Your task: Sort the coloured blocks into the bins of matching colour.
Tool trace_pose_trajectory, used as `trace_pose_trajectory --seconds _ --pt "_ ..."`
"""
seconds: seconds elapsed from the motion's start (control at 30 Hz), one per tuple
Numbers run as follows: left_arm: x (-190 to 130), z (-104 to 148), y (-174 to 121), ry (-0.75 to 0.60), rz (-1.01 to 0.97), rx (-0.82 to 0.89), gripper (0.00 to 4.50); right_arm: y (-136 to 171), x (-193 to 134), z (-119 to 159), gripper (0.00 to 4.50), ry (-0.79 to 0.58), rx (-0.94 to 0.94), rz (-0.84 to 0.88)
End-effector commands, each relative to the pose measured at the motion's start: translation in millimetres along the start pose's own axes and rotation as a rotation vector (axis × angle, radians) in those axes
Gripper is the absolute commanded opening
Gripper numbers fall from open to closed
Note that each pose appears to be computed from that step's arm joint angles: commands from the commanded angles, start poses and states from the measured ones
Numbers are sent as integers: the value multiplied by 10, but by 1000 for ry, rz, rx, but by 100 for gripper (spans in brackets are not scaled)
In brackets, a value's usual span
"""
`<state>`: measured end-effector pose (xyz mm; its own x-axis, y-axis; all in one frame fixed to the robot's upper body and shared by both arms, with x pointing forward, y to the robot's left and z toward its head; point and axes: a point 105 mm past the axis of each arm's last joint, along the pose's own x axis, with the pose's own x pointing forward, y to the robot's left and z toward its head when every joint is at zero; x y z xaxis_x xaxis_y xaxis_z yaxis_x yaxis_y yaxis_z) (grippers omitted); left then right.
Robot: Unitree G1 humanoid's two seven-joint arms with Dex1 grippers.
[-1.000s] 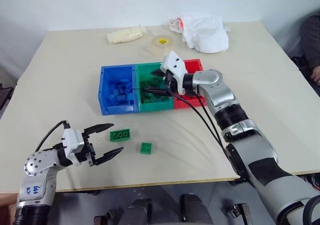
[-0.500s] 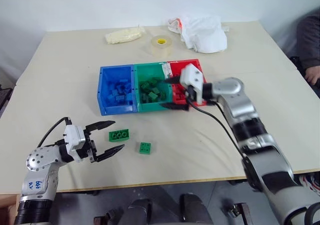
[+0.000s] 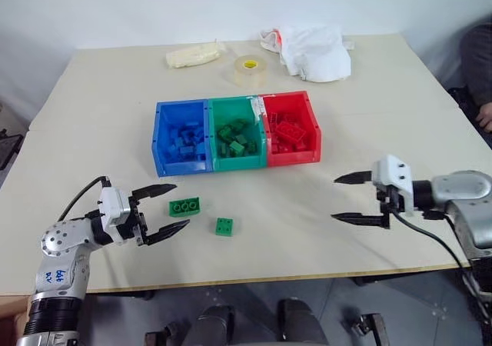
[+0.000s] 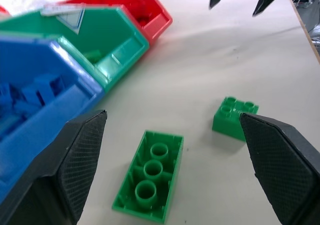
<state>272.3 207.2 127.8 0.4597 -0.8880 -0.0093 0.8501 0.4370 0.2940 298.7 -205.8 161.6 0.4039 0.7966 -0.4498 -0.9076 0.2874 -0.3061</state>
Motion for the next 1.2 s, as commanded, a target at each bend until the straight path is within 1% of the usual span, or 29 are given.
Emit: trace_pose_trajectory --seconds 0.03,0.13,0.2,0.27,0.37,0.47,0.53,0.7,0.83,1.0,1.2 --pt "17 82 50 -9 -11 43 450 -7 66 231 447 -65 -61 1" --pt "51 108 42 -14 -17 49 450 14 167 297 447 -94 -71 24" --pt "68 148 5 -17 -21 58 450 30 230 340 447 -114 -75 48" --pt "47 164 -74 8 -32 54 450 36 280 365 447 -126 -75 66" --pt "-92 141 -193 91 -26 22 450 45 322 381 447 -135 -76 96" --pt "-289 152 -280 159 28 -8 450 44 346 389 447 -137 -83 124" --pt "-427 125 -385 233 32 -37 450 31 368 393 447 -138 -87 139" --pt "-594 95 -544 347 42 -80 450 -10 437 411 447 -148 -95 161" --pt "-301 150 -645 313 -3 -80 450 -23 505 464 447 -166 -106 185" --pt "22 131 -648 259 -64 -51 450 -42 488 463 447 -162 -111 178" --pt "392 -64 -560 251 -164 6 450 -26 444 453 447 -157 -109 153"
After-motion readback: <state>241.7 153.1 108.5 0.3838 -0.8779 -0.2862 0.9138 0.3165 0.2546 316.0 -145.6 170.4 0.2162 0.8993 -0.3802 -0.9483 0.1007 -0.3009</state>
